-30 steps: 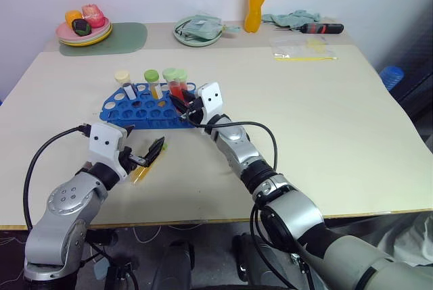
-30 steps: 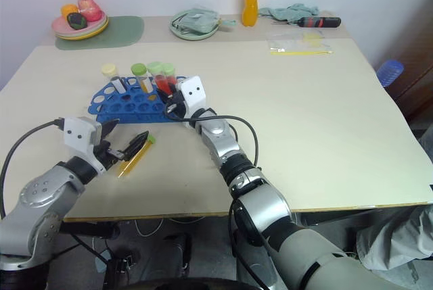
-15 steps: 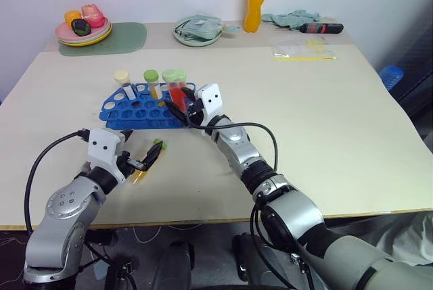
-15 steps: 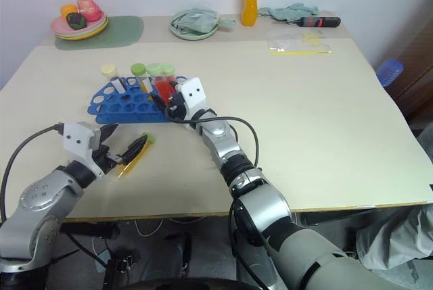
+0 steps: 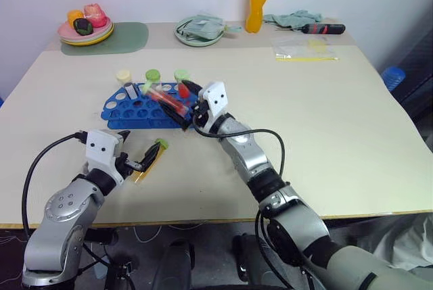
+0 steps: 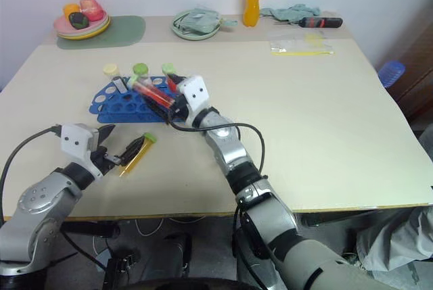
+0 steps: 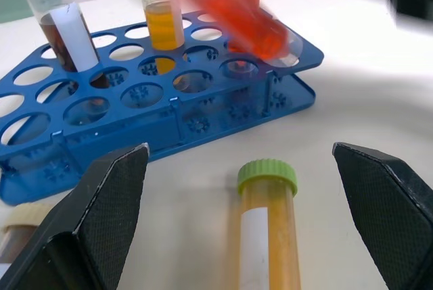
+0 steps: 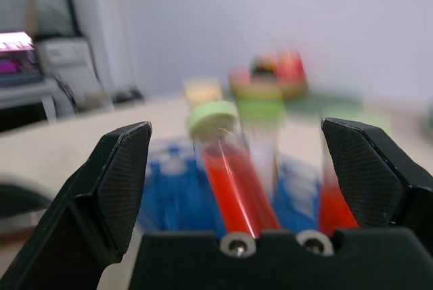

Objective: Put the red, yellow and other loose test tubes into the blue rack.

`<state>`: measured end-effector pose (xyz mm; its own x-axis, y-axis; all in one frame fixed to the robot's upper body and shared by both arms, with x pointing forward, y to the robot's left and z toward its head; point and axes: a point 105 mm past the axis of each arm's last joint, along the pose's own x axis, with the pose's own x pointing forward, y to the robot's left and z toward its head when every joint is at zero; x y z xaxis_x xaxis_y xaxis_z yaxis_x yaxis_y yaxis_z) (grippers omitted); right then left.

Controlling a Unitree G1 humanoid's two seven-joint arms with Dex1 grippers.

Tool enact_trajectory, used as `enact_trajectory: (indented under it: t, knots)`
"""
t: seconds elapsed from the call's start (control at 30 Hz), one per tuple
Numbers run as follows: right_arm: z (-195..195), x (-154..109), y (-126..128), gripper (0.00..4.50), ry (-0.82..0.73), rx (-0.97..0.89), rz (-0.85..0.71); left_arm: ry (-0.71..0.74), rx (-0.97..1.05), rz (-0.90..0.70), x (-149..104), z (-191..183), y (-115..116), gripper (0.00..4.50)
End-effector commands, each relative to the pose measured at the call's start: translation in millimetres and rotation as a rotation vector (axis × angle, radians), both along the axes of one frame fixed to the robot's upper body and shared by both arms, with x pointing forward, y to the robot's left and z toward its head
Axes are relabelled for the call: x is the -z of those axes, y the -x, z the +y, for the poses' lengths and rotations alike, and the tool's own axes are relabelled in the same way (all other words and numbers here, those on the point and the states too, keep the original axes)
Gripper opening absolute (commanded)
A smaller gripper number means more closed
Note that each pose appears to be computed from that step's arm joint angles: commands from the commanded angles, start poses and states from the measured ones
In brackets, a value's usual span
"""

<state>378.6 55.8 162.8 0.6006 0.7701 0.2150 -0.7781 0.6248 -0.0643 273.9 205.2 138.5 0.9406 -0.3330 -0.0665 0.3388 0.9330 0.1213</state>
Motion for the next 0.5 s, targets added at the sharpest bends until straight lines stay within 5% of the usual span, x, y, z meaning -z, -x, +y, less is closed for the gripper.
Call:
enact_trajectory:
  t: [0.03,0.27,0.5]
  knots:
    - [8.8,-31.8,7.7,4.45,-0.074,-0.026,-0.039,-0.020,0.009,-0.048,-13.2,-2.6,1.1,4.50]
    - [8.5,-29.1,12.1,4.45,-0.017,-0.021,-0.062,-0.036,-0.009,-0.041,-10.2,1.7,-1.4,4.50]
    - [5.3,-33.0,15.3,4.45,0.223,-0.084,-0.128,-0.083,-0.042,-0.009,-1.1,18.1,2.8,4.50]
